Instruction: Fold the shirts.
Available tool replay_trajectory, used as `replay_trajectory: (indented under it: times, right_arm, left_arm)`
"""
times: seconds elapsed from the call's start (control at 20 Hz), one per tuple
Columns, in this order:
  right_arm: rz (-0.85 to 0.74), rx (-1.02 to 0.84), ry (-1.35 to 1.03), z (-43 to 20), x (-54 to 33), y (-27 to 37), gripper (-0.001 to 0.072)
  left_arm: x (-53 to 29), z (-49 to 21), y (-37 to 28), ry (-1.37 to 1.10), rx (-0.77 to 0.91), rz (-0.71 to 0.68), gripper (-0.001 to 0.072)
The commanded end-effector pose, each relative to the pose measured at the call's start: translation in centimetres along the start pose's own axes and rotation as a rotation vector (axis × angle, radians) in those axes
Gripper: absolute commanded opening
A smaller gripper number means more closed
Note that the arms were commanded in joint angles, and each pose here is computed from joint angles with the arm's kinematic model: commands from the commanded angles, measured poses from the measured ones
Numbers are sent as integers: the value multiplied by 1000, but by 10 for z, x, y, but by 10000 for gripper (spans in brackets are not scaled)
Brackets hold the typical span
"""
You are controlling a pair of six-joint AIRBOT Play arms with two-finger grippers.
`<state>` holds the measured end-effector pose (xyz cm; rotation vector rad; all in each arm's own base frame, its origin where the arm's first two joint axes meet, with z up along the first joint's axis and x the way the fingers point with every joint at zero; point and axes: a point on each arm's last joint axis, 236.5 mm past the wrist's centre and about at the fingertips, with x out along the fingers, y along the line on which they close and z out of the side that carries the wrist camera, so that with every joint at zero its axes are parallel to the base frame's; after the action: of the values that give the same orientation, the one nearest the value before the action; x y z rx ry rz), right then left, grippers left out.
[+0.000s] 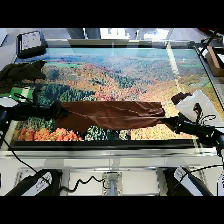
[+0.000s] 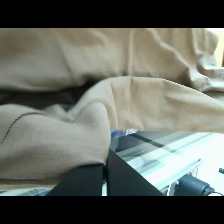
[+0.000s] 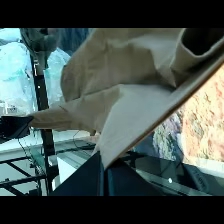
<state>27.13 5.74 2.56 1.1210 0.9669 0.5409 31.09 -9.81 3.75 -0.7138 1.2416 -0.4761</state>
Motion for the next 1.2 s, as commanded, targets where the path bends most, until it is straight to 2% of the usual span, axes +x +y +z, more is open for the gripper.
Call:
replay_trajectory:
  times: [0.0,0.2,0.35,0.45,0.7,0.95,1.15]
  right_arm:
    - [20,-36,-21,15,-9,25,27]
    - [-47,-92,-112,54,-24,37,27]
    - [-162,-101,-161,75,-36,28,27]
    - [-224,-98,-154,75,-40,17,27]
    - [-439,-115,-129,75,-35,-24,26]
    - [-473,-117,-93,85,7,-45,26]
    - [-492,-100,-56,108,31,-66,26]
  left_arm:
    - [-16,21,-18,-73,55,-10,14]
    - [-35,55,-16,-193,62,69,13]
    - [-37,34,27,-95,37,247,13]
    - [-36,20,45,-17,30,305,14]
    - [-18,30,67,-1,-31,313,13]
    - [13,56,83,-31,-117,256,13]
    - [15,97,85,-88,-102,252,12]
